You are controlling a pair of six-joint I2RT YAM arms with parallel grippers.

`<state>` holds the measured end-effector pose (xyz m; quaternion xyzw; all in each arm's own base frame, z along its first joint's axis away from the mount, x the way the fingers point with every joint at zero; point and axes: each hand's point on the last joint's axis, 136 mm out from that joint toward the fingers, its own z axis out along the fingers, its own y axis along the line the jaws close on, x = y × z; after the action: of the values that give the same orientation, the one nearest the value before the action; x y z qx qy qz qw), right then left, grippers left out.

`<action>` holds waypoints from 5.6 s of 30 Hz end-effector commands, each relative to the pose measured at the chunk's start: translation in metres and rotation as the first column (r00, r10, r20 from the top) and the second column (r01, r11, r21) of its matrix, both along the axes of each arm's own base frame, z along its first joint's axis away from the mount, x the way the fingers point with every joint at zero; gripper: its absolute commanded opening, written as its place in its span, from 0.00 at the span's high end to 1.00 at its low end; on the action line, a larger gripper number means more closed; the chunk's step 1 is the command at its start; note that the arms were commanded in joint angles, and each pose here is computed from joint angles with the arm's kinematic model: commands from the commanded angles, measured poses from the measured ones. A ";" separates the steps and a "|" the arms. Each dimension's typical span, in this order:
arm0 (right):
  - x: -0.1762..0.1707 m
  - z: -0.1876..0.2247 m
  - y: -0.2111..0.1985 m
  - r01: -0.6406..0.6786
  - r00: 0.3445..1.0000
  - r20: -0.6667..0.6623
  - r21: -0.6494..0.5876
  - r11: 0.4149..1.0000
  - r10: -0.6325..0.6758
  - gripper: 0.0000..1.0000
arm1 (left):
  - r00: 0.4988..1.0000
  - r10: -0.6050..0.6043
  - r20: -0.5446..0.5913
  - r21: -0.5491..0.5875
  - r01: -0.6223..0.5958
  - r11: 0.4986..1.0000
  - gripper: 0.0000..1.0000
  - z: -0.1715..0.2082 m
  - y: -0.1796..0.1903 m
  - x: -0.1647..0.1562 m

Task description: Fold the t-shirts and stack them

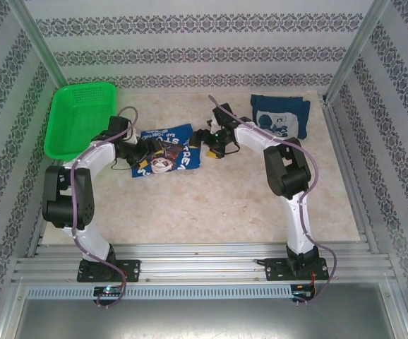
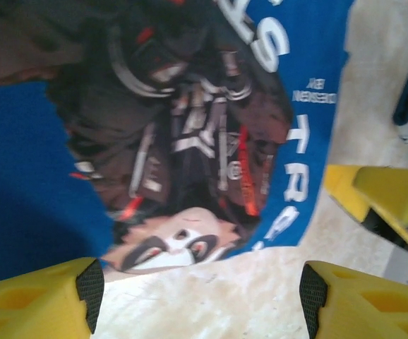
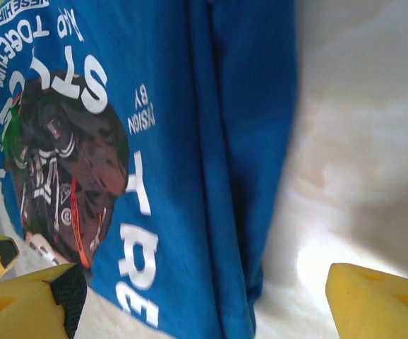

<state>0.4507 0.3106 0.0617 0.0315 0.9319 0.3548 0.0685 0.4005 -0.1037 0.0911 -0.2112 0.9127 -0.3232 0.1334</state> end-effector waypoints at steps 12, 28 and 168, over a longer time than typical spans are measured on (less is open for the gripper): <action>0.001 -0.029 0.018 -0.124 0.992 -0.027 -0.309 0.943 0.121 0.13 | 0.984 -0.039 -0.176 0.140 0.064 0.988 0.28 -0.094 0.019 -0.026; -0.003 -0.041 0.015 -0.138 0.990 -0.037 -0.413 0.900 0.134 0.14 | 0.982 -0.046 0.186 -0.006 0.048 0.999 0.17 0.036 -0.004 0.013; -0.070 0.072 -0.298 0.653 0.420 0.904 -0.358 0.668 0.074 0.02 | 0.708 -0.120 0.696 0.576 -0.451 0.681 0.00 0.015 0.147 -0.008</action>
<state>0.3548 0.0086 0.0838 0.0442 0.8600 -0.0202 0.5079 0.3700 0.0345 0.0750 -0.1218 0.8725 -0.0074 0.4731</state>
